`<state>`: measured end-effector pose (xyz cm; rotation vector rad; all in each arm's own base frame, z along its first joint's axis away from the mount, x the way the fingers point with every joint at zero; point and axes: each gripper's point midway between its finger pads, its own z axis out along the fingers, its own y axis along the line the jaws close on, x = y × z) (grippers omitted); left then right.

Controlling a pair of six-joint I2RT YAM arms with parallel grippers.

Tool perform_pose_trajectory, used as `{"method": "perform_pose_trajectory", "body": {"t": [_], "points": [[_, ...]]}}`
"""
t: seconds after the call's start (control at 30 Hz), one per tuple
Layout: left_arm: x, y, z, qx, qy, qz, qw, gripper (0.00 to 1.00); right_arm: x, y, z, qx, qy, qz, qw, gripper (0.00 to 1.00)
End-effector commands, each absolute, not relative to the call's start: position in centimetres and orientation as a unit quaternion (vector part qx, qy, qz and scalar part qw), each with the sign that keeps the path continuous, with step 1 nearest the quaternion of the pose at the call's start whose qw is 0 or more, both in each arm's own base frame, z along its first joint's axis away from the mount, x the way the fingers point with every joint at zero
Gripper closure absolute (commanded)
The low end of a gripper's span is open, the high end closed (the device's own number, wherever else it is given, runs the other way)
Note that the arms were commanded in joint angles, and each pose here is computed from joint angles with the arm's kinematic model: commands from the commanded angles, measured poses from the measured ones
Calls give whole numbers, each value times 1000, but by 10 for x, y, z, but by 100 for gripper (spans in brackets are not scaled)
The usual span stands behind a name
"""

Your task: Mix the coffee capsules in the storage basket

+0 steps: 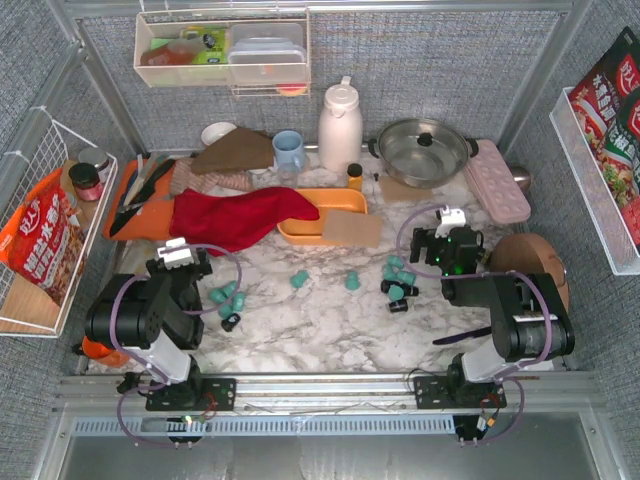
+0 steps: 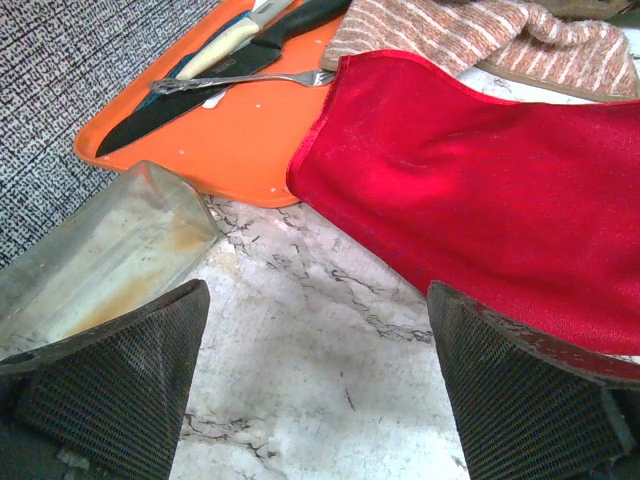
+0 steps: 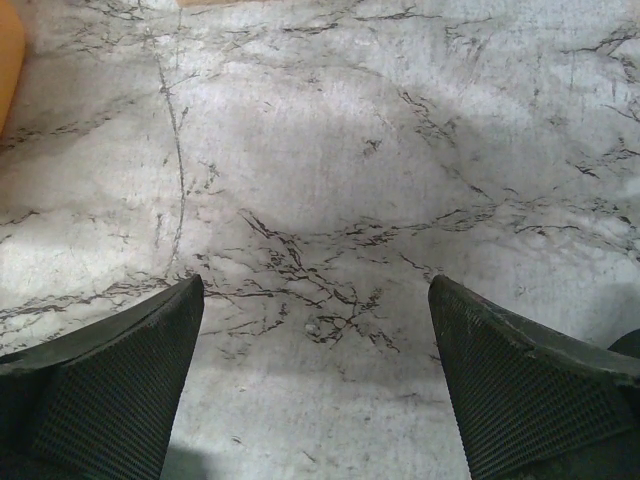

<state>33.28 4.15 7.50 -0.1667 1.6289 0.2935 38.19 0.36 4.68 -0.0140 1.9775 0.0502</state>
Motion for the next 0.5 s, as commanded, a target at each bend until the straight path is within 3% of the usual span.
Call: {"method": "perform_pose_trajectory", "body": {"t": [0.0, 0.47], "points": [[339, 41, 118, -91, 660, 118, 736, 1, 383, 3, 49, 3, 833, 21, 553, 1], [340, 41, 118, -91, 660, 118, 736, 1, 384, -3, 49, 19, 834, 10, 551, 1]]}}
